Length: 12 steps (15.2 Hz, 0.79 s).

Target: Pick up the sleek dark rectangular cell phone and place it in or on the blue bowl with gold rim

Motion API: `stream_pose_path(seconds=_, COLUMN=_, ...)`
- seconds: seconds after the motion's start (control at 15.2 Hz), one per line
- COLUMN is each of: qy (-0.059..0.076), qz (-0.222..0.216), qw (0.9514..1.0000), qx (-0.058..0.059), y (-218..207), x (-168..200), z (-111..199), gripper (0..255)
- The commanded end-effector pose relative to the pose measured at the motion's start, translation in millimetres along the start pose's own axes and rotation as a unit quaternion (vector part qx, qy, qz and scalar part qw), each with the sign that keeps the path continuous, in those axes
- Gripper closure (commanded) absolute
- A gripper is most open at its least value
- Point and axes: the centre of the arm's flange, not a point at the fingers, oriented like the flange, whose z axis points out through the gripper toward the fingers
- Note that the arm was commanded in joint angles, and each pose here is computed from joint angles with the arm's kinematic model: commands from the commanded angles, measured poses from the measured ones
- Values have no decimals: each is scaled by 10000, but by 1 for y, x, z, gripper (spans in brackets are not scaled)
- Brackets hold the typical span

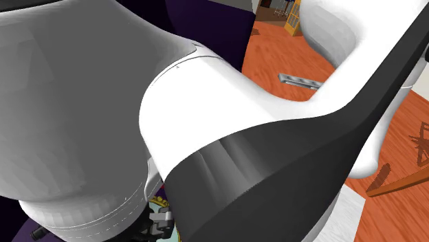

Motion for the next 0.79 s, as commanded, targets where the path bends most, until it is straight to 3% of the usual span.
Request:
stream_pose_path(seconds=0.0, qy=0, qz=-1, qw=10000, qx=3, y=0, x=0, z=2, gripper=255)
stream_pose_path(seconds=0.33, qy=0, qz=-1, qw=10000, qx=3, y=0, x=0, z=2, gripper=255)
stream_pose_path(seconds=0.4, qy=0, qz=-1, qw=10000, qx=3, y=0, x=0, z=2, gripper=0)
stream_pose_path(seconds=0.73, qy=0, qz=-1, qw=10000, qx=3, y=0, x=0, z=2, gripper=0)
